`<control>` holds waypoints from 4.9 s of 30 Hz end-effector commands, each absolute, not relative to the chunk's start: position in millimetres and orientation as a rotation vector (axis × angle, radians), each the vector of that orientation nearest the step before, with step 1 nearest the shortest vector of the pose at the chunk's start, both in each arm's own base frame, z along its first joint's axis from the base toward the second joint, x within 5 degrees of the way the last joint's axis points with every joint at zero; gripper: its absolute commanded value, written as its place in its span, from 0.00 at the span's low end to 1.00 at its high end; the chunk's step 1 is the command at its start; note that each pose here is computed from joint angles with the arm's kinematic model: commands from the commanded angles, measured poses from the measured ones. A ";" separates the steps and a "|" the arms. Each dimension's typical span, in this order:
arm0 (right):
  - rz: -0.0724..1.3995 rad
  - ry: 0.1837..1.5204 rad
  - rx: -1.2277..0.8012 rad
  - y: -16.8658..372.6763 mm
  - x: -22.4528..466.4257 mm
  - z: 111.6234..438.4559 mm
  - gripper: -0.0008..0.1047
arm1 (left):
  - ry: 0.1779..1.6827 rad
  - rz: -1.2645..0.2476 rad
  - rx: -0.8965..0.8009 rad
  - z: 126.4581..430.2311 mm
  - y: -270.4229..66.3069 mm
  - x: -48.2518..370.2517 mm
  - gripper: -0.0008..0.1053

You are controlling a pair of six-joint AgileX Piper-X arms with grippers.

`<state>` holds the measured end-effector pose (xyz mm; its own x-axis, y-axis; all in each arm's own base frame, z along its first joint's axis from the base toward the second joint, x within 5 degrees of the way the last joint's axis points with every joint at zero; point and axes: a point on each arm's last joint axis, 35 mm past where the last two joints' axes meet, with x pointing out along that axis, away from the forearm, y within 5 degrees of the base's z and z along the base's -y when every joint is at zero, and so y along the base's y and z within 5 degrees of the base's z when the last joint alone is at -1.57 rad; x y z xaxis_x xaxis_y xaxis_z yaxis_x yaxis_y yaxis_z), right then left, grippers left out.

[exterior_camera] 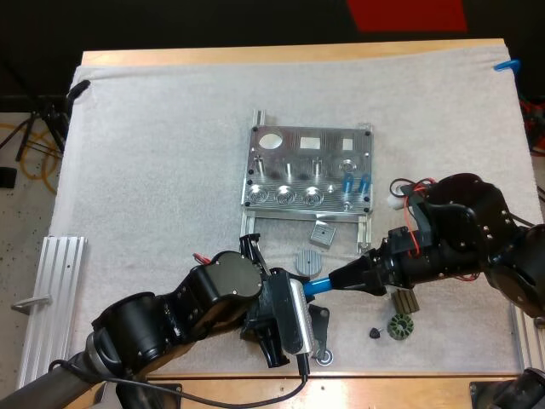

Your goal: Load cells from right to left

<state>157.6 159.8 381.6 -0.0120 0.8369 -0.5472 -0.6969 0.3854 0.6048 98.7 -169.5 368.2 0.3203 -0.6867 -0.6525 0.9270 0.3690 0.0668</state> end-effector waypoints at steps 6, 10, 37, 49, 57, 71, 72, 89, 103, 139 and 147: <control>1.228 1.003 0.181 160.5 157.3 383.5 0.47 | 0.561 -1.126 0.467 371.4 -169.9 97.9 0.11; 1.226 1.004 0.184 160.5 157.4 383.6 0.47 | 0.552 -1.127 0.462 372.2 -170.6 98.3 0.11; 1.209 1.014 0.203 160.7 158.0 383.9 0.47 | 0.487 -1.129 0.427 371.4 -177.0 102.2 0.11; 1.209 1.014 0.203 160.7 158.0 383.9 0.33 | 0.483 -1.129 0.425 371.7 -177.2 102.3 0.11; 1.209 1.014 0.203 160.7 158.0 383.9 0.08 | 0.483 -1.129 0.425 371.7 -177.2 102.3 0.11; 1.213 0.969 0.143 160.4 158.8 383.5 0.08 | 0.505 -1.140 0.389 371.8 -177.5 101.6 0.47; 1.212 0.962 0.133 160.4 159.0 383.4 0.08 | 0.513 -1.136 0.377 371.8 -177.5 101.6 0.55; 1.103 0.901 -0.221 150.0 157.5 370.8 0.08 | 0.637 -1.006 0.231 368.7 -174.7 102.6 0.65; 1.035 0.842 -0.405 146.2 160.1 368.3 0.08 | 0.763 -0.508 -0.094 362.1 -162.7 108.7 0.65; 0.989 0.855 -0.759 196.2 230.8 382.3 0.08 | 0.742 -0.477 -0.132 372.7 -139.1 95.8 0.65; 0.985 0.870 -0.869 218.3 260.4 380.0 0.08 | 0.759 -0.432 -0.091 370.7 -129.1 91.1 0.65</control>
